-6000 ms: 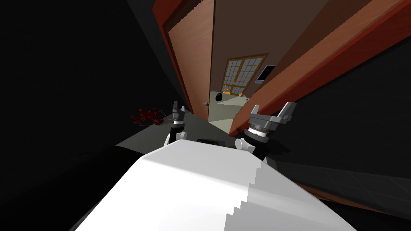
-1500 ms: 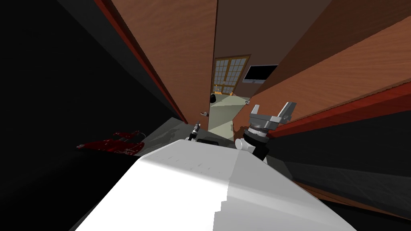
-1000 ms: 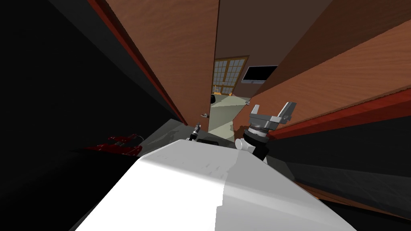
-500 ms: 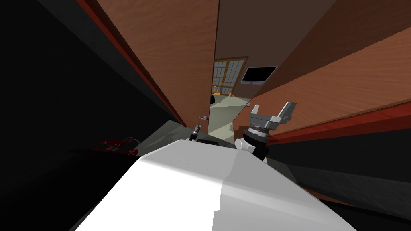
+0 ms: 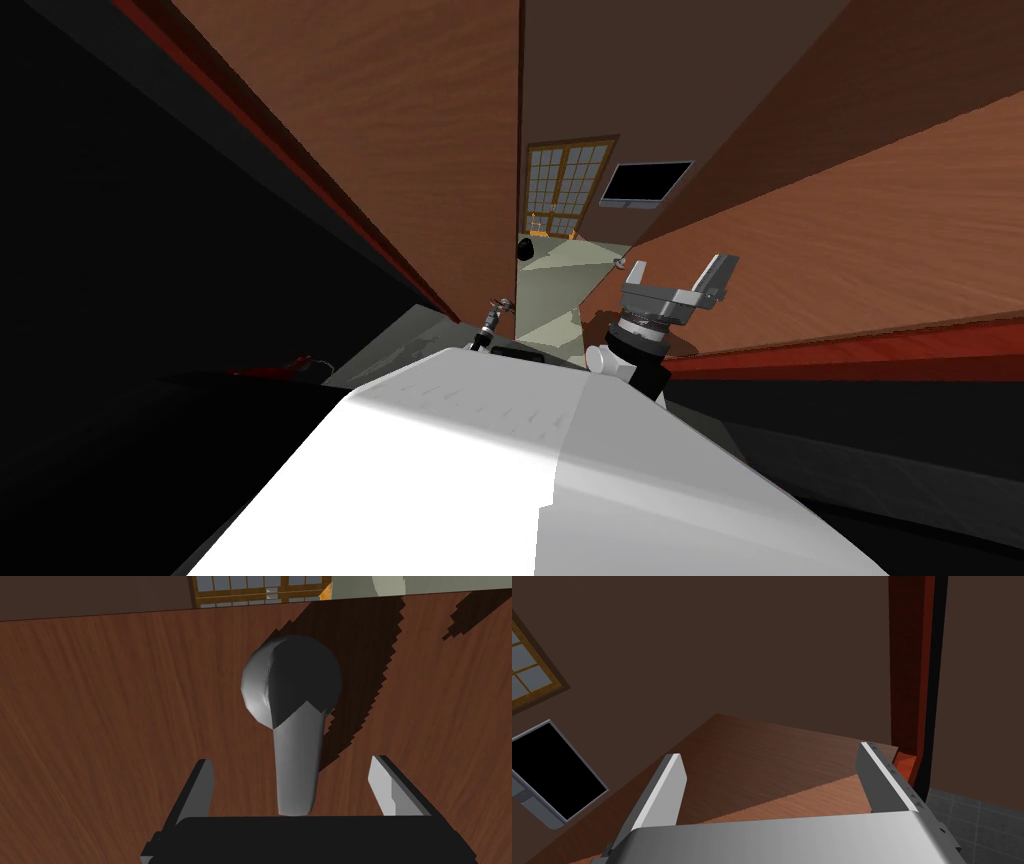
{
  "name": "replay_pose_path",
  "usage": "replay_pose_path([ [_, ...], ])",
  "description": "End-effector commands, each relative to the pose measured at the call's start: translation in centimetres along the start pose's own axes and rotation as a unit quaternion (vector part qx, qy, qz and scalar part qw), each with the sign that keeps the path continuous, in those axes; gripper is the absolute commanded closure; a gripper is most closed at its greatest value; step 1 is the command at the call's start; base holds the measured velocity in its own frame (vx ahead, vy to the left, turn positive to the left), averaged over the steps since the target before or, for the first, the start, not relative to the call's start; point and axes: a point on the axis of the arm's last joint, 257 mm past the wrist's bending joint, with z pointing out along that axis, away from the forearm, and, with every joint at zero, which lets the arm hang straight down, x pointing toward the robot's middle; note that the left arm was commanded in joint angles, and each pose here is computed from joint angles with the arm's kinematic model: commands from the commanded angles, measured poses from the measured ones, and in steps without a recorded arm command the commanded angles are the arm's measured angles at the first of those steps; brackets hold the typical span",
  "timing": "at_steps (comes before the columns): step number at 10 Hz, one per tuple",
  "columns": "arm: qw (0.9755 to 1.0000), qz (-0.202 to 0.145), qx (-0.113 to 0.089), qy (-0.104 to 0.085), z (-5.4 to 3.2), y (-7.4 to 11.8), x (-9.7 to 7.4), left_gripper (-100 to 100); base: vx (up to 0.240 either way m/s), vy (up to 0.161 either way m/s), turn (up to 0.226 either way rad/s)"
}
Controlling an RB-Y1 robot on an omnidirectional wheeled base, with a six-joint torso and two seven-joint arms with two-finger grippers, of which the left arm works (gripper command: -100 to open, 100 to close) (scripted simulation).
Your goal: Push the door open
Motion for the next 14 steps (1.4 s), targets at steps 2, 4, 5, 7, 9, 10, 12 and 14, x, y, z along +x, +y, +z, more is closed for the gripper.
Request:
replay_pose_path([
  [2,1.0000,-0.001,0.000,-0.001,0.11,0.0,0.0,-100,0.144,-0.008,-0.015],
  [4,1.0000,-0.001,0.000,-0.001,0.11,0.0,0.0,100,-0.022,0.002,0.002],
  [5,1.0000,-0.001,0.000,-0.001,0.11,0.0,0.0,100,-0.026,0.003,-0.002],
  [7,1.0000,-0.001,0.000,-0.001,0.11,0.0,0.0,100,-0.014,0.002,0.003],
  [9,0.9999,0.004,-0.005,-0.011,-0.06,0.4,-1.2,100,0.050,-0.021,0.021],
  [10,0.9999,0.005,-0.005,-0.013,-0.05,0.4,-1.4,100,0.147,-0.077,0.040],
  [12,0.9997,0.008,-0.005,-0.024,-0.05,0.4,-2.5,100,0.138,-0.067,0.043],
  [14,0.9994,0.010,-0.006,-0.033,-0.04,0.4,-3.5,100,0.171,-0.058,0.035],
])
